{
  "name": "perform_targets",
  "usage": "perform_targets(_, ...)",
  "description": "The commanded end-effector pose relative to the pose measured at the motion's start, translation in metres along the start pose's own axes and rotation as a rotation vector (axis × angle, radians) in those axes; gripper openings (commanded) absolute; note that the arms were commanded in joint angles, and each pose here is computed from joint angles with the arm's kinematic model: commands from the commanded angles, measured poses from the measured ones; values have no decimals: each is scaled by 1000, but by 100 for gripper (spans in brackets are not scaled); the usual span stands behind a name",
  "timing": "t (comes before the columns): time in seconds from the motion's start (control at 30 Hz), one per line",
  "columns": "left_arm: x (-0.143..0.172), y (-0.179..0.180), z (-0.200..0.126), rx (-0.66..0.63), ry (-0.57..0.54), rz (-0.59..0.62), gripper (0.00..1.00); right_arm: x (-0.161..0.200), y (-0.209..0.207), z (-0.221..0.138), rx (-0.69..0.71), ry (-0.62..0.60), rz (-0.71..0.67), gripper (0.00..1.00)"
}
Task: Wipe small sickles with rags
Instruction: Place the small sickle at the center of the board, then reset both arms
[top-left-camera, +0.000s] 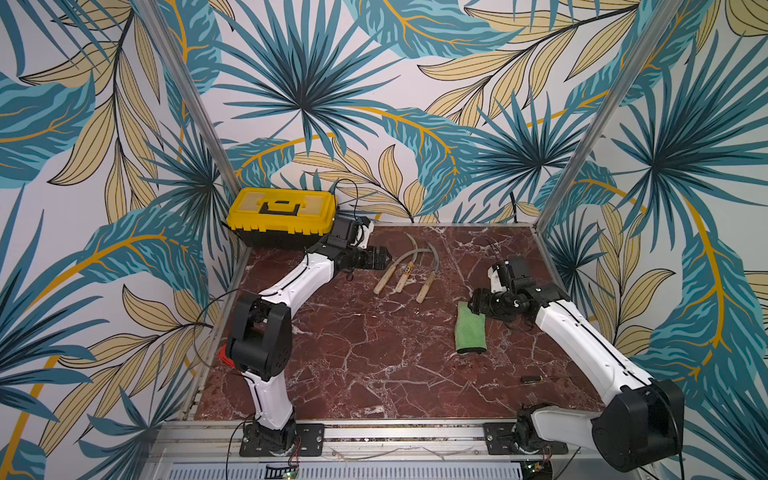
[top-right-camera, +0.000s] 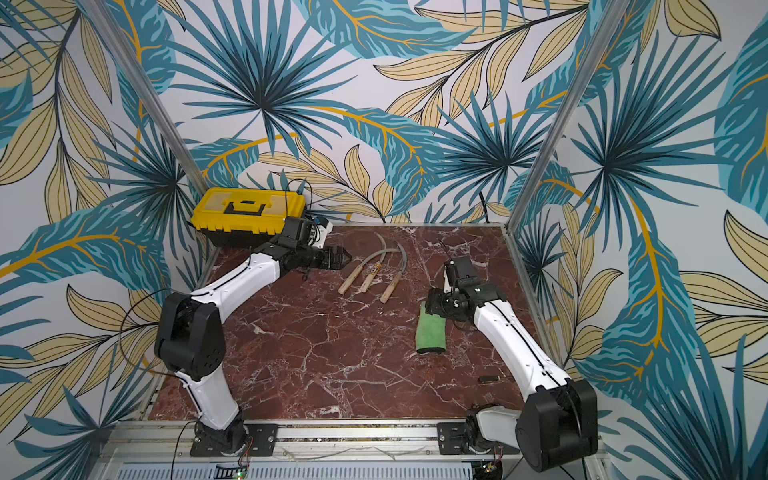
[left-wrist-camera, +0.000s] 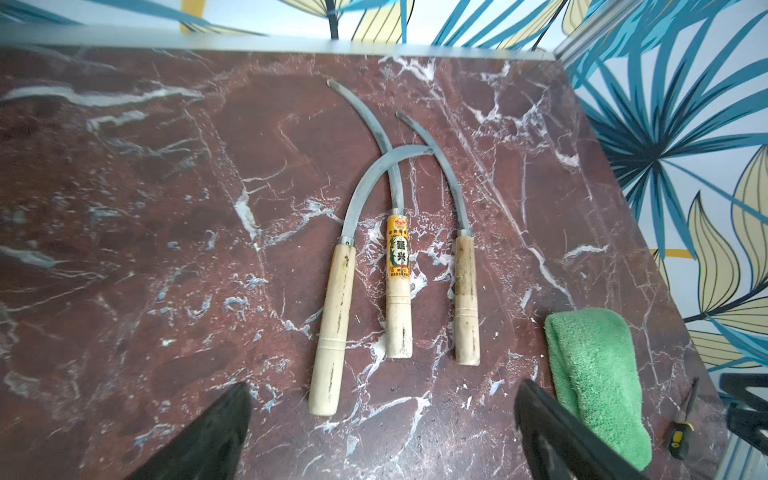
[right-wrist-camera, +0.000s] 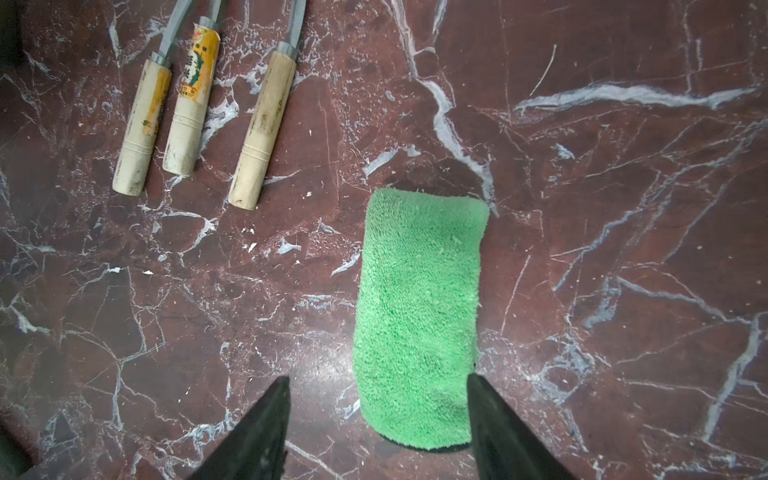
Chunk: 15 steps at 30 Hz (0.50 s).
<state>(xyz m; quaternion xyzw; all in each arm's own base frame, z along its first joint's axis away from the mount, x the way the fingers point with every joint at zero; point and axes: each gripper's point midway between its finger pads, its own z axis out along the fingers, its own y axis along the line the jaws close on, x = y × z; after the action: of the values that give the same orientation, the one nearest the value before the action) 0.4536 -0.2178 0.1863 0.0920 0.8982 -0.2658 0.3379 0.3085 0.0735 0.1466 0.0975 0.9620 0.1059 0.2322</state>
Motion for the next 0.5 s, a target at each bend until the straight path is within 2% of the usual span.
perform_targets(0.0, -1, 14, -21, -58, -86, -3, 100, -4, -7, 4, 33, -50, -14, 71)
perform_targets(0.07, 3, 25, -34, -111, -134, 7, 100, -7, -13, 5, 55, -84, -13, 76)
perform_targets(0.1, 8, 35, -41, -154, -152, 4, 99, -10, -15, 5, 65, -108, -18, 86)
perform_targets(0.17, 16, 53, -55, -228, -192, -5, 100, -16, -21, 2, 92, -163, -22, 93)
perform_targets(0.33, 30, 97, -90, -415, -292, -18, 100, -36, -40, -15, 190, -332, -13, 97)
perform_targets(0.47, 36, 136, -114, -606, -320, -12, 100, -47, -51, -26, 249, -427, -2, 97)
